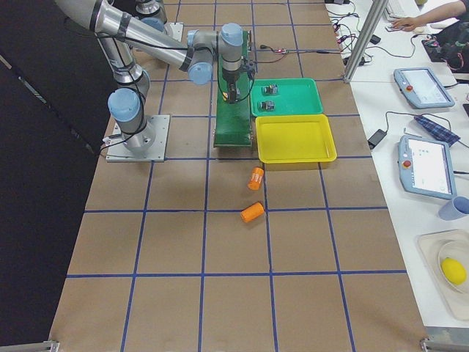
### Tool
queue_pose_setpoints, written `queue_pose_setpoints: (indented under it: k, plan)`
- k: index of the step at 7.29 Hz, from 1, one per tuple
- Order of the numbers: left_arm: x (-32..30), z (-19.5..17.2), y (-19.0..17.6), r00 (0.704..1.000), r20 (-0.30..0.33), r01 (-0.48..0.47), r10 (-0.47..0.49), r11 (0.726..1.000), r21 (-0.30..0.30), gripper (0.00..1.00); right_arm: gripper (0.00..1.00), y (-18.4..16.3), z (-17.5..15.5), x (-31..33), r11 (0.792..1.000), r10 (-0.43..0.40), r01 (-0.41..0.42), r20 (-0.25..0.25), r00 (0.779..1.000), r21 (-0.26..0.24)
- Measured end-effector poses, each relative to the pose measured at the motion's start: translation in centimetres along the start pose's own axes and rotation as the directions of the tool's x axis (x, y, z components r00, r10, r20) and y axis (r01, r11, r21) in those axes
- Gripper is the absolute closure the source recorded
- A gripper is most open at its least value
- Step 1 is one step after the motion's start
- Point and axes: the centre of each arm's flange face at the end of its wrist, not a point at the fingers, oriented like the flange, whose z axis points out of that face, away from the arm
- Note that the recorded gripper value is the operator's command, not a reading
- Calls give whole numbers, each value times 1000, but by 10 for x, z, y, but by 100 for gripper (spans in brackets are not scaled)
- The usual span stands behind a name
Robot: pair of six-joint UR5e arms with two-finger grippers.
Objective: Sort buttons by color to trays
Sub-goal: 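Lower the right gripper onto a yellow-capped switch on the belt and grasp, then carry the yellow-capped switch into the yellow tray with the right gripper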
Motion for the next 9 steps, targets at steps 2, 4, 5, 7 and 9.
queue_pose_setpoints:
  k: [2, 4, 5, 7, 9]
  plan:
    - [0, 0, 0, 1000, 0, 0, 0, 1000, 0, 0, 0, -5, 11, 1, 1000, 1, -1, 4, 1000, -18]
    - [0, 0, 0, 1000, 0, 1, -1, 1000, 0, 0, 44, -7, 15, 2, 1000, 1, -1, 4, 1000, -21]
    - [0, 0, 0, 1000, 0, 1, -1, 1000, 0, 0, 84, -7, 17, 2, 1000, 0, 0, 5, 1000, -26]
    - [0, 0, 0, 1000, 0, 1, -1, 1000, -1, 0, 100, -9, 20, 2, 999, 0, 0, 4, 1000, -32]
    - [0, 0, 0, 1000, 0, 0, 0, 1000, -1, 0, 100, -12, 18, 4, 1000, -3, 3, -1, 1000, -23]
